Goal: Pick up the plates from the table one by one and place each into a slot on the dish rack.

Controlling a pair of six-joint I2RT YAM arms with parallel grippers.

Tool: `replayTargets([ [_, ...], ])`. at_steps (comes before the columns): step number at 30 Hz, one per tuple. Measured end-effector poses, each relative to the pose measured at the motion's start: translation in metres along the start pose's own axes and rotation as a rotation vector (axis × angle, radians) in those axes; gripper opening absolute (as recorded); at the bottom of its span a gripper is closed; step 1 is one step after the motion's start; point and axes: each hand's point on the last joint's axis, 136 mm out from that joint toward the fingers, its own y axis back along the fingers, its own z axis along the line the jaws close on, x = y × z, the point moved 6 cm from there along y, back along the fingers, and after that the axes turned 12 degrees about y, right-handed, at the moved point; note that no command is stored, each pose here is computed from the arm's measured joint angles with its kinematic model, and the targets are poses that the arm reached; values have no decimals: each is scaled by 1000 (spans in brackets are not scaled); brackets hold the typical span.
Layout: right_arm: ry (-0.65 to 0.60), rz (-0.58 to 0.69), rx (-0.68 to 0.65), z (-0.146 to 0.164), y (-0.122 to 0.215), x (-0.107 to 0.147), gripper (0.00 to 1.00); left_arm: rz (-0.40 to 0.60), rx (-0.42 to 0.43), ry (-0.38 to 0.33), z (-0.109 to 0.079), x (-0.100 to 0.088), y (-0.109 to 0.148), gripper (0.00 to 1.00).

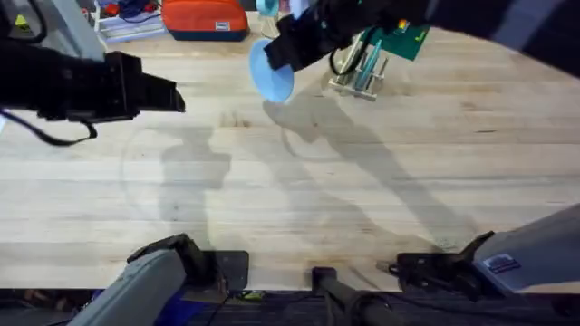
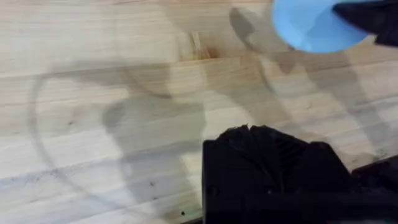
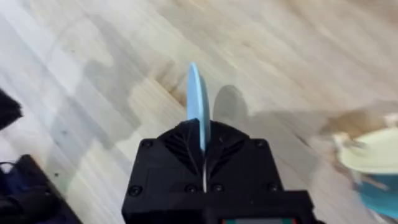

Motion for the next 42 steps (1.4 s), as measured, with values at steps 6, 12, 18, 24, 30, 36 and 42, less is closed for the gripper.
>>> replayTargets([
  [6, 54, -4, 130, -6, 36, -1, 29, -34, -29, -19, -6, 13, 14, 40],
  [12, 72, 16, 253, -13, 67, 5, 29, -64, -36, -35, -10, 19, 22, 41],
  [18, 80, 22, 449, -22, 117, 13, 29, -101, -42, -55, -18, 26, 36, 43],
  [24, 80, 23, 522, -26, 135, 16, 29, -124, -44, -67, -22, 27, 43, 43],
  [30, 79, 24, 542, -27, 138, 17, 29, -120, -43, -65, -23, 29, 44, 43],
  [36, 79, 25, 546, -27, 138, 17, 29, -119, -42, -65, -23, 29, 44, 41],
  [42, 79, 25, 547, -28, 138, 17, 29, -116, -39, -66, -23, 29, 44, 438],
])
